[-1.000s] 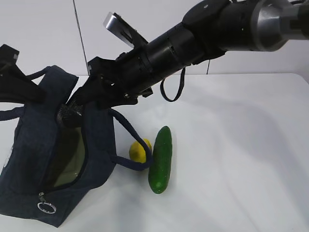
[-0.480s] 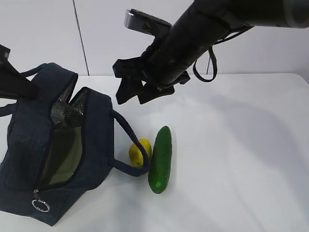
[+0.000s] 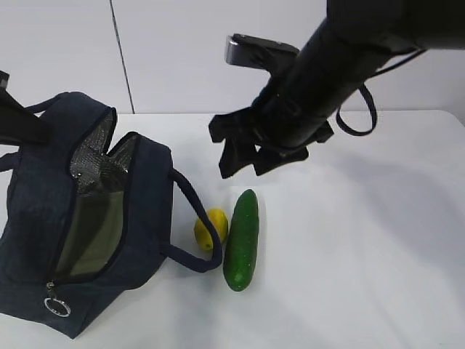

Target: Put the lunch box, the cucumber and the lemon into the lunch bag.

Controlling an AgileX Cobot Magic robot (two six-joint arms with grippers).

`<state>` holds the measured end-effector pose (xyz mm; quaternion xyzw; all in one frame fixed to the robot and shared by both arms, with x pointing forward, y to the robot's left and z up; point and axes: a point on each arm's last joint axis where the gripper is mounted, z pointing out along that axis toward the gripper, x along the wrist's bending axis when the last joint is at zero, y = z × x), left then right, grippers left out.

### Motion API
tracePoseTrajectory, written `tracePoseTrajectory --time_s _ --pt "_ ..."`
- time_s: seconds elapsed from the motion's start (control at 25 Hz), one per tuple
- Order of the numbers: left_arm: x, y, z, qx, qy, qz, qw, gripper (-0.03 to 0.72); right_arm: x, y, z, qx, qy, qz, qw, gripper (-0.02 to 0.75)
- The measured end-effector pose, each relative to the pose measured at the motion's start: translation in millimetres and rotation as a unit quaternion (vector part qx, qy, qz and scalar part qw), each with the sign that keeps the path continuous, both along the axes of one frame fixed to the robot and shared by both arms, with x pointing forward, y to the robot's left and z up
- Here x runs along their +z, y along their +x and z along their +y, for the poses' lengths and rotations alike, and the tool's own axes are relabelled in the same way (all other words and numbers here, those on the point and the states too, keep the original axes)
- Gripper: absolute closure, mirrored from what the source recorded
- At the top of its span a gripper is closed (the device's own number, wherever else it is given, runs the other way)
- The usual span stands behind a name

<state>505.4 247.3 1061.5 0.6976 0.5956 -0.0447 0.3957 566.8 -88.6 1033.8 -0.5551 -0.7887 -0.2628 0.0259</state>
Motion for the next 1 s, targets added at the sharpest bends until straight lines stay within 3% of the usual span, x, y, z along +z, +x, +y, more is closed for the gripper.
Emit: tracePoseTrajectory --time_s 0.72,1.0 --pt "0 0 7 0.005 -0.004 -0.008 1.000 0.687 -46 -23 -20 -0.106 0.033 -0.022 0.994 0.339" --pt "0 -1 6 0.003 -0.008 -0.006 1.000 0.687 -45 -19 -19 -0.123 0.048 -0.037 0.991 0.339"
